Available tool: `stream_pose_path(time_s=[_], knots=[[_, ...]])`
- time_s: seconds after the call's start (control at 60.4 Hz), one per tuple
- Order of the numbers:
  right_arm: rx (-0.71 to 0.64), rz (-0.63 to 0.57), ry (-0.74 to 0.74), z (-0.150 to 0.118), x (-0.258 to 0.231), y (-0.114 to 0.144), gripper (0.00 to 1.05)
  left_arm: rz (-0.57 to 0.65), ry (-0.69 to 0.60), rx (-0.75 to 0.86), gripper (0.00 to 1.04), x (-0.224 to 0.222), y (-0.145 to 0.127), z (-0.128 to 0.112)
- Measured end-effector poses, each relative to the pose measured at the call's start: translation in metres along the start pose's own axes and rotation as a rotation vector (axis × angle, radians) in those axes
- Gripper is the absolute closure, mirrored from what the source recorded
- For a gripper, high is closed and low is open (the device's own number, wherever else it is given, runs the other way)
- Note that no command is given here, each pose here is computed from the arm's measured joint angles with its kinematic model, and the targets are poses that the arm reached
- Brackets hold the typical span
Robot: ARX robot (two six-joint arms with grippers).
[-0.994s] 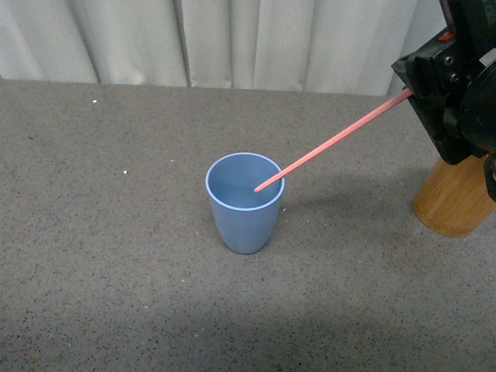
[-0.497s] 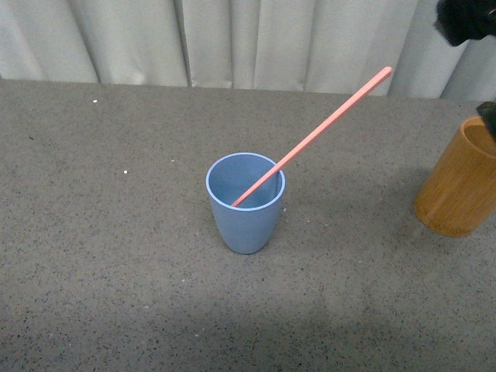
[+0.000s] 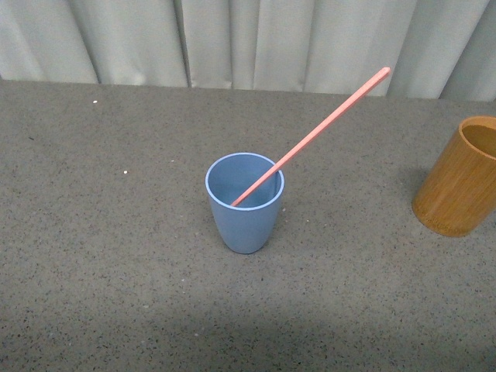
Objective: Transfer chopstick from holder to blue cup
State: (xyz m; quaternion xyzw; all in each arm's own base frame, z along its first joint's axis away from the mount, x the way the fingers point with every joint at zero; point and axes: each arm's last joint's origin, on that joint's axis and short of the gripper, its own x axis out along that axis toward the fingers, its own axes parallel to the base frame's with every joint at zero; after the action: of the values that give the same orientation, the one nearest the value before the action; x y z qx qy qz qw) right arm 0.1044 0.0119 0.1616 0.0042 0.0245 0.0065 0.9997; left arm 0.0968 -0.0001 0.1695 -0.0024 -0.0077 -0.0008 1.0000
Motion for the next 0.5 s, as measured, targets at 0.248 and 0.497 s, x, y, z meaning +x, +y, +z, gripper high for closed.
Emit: stream_pose_path(time_s=[0.248, 0.497], knots=[[-0.003, -0.01, -0.049, 0.003, -0.007, -0.011, 1.04, 0.0, 0.0, 0.0, 0.07, 0.0, 0.0, 0.0], [-0.004, -0.012, -0.049, 0.003, -0.007, -0.012, 1.04, 0.0, 0.0, 0.0, 0.07, 0.0, 0.0, 0.0]])
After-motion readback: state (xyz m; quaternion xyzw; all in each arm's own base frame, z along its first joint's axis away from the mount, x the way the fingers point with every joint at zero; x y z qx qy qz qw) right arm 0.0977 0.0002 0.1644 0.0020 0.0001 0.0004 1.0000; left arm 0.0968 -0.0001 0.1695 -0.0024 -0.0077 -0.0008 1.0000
